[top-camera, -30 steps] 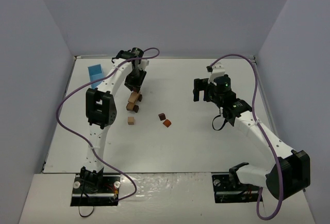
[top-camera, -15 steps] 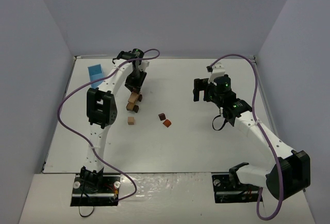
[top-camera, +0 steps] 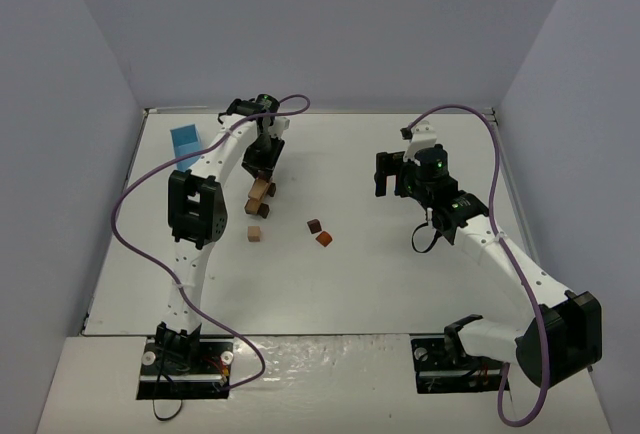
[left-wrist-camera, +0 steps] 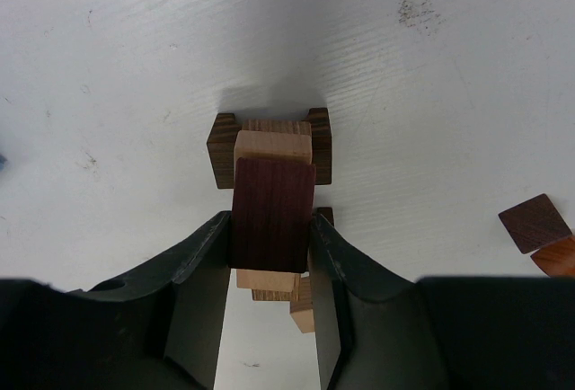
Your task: Build the wood block tower
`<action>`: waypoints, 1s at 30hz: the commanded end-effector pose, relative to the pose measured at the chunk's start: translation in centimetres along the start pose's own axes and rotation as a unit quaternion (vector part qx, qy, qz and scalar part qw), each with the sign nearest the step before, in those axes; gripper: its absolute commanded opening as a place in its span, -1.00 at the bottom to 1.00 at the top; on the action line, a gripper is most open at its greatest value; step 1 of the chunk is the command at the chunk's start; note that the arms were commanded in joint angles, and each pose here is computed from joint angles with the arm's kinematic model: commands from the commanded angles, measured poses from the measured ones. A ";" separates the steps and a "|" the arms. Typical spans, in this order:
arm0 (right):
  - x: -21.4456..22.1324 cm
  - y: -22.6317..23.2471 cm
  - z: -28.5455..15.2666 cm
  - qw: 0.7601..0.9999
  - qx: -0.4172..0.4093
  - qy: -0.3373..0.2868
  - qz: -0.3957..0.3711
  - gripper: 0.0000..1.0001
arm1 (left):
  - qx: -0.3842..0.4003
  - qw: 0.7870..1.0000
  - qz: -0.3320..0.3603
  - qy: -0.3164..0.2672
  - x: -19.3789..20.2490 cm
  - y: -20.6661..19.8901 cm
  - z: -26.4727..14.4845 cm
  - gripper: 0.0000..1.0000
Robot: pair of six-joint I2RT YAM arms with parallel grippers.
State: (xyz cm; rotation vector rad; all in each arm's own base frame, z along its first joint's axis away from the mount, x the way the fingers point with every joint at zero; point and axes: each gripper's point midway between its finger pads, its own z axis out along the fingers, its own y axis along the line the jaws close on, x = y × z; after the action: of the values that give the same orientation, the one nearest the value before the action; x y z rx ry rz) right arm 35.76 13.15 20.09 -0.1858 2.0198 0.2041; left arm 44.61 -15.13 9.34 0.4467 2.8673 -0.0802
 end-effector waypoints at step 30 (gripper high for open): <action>-3.7 0.4 -2.6 0.996 -0.019 -0.080 0.033 1.00 | -0.024 0.984 -0.134 -0.111 4.9 0.1 -10.9 0.40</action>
State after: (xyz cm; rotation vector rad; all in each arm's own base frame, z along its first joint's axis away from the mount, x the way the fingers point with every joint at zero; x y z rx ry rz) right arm 34.94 13.06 22.00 -0.1589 1.9660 0.2421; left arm 39.90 -13.32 16.77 0.2143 2.7643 -0.0790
